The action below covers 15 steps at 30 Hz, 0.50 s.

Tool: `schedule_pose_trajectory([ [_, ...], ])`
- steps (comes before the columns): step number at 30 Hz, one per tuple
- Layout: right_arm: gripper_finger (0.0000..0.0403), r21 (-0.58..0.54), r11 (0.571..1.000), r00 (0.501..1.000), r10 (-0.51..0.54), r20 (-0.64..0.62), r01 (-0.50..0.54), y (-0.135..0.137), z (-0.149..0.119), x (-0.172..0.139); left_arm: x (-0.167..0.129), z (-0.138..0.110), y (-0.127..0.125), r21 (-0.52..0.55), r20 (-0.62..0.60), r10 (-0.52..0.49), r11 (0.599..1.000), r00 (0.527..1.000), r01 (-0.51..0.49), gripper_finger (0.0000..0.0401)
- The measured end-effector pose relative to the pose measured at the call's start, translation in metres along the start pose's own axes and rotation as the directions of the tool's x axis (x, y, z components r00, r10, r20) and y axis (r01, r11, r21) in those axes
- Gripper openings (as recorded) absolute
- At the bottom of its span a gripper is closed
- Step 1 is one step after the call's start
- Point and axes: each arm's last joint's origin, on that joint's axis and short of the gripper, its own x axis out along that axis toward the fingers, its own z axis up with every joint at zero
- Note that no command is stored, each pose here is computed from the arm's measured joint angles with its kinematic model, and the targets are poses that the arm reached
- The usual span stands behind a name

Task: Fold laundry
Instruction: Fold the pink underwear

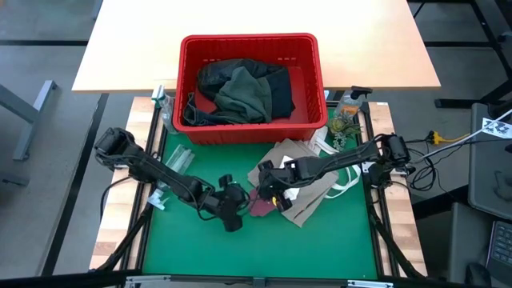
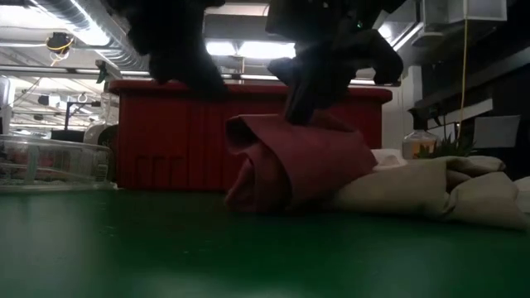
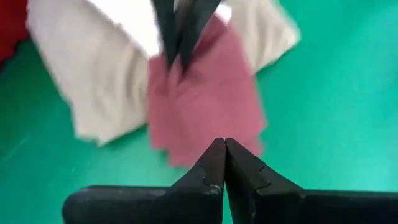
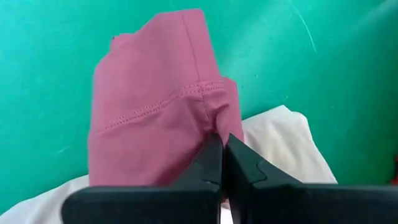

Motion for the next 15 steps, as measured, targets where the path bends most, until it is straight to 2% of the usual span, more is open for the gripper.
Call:
schedule_pose_trajectory([
  [5,0.0009,-0.019,0.999,0.999,-0.05,-0.018,0.05,-0.001,0.0,0.0,0.004,0.009,-0.004,-0.003,0.087,-0.041,0.999,0.995,0.041,0.0],
  [10,0.0011,-0.023,0.998,0.998,-0.054,-0.02,0.053,-0.001,0.0,0.0,0.019,0.004,-0.001,0.008,0.071,0.004,1.0,0.997,-0.004,0.0],
  [15,0.0011,-0.024,0.998,0.998,-0.052,-0.027,0.051,-0.001,-0.001,0.0,0.049,-0.009,0.003,0.031,0.031,0.081,0.996,0.996,-0.082,0.0],
])
